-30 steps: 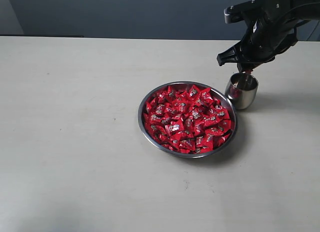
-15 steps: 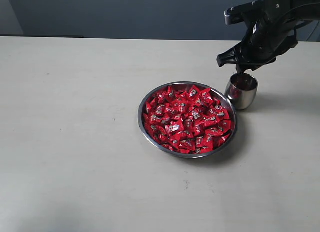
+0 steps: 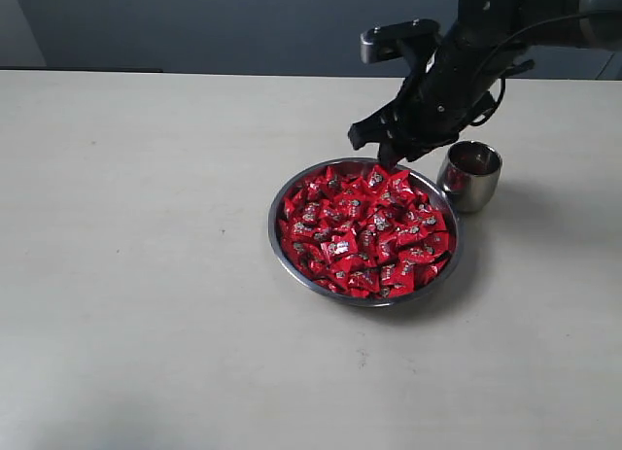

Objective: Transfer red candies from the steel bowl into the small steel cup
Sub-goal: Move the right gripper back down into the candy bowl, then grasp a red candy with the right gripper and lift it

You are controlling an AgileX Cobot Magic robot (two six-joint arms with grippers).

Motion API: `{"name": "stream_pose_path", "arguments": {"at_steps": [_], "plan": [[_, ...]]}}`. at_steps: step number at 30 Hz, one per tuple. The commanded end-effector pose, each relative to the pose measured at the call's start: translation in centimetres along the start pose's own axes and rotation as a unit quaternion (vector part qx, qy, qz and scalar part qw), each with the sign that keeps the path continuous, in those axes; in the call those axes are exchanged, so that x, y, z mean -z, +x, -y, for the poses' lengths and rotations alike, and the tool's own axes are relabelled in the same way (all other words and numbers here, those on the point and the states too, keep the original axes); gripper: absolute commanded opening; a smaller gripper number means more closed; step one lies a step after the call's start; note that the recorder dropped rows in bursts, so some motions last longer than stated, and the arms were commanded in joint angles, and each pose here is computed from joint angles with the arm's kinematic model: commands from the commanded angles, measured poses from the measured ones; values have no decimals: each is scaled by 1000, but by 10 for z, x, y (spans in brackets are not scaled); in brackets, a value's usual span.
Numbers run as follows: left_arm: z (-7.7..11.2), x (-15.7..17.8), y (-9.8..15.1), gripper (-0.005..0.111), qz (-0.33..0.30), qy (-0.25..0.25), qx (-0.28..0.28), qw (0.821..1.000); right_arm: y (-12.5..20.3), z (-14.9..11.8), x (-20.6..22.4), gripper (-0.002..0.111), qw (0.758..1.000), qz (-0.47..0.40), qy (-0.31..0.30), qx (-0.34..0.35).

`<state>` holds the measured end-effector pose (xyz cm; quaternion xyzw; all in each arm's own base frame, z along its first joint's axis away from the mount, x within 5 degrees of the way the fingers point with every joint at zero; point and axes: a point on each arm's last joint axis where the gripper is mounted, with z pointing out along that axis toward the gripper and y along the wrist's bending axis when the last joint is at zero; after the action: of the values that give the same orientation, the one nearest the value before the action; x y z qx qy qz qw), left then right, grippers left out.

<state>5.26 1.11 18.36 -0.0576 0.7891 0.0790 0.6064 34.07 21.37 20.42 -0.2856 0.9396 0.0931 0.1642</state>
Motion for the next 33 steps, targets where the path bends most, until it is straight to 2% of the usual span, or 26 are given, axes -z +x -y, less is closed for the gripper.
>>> {"name": "stream_pose_path", "arguments": {"at_steps": [1, 8, 18, 33], "plan": [[0, 0, 1, 0, 4, 3, -1, 1000, 2, -24, 2, 36, 999, -13, -16, 30], [0, 0, 1, 0, 4, 3, -1, 1000, 12, -41, -9, 36, 996, -69, -57, 4], [0, 0, 1, 0, 4, 3, -1, 1000, 21, -59, -33, 36, 991, -112, -73, 27], [0, 0, 1, 0, 4, 3, -1, 1000, 24, -59, -48, 36, 989, -123, -74, 20]]}}
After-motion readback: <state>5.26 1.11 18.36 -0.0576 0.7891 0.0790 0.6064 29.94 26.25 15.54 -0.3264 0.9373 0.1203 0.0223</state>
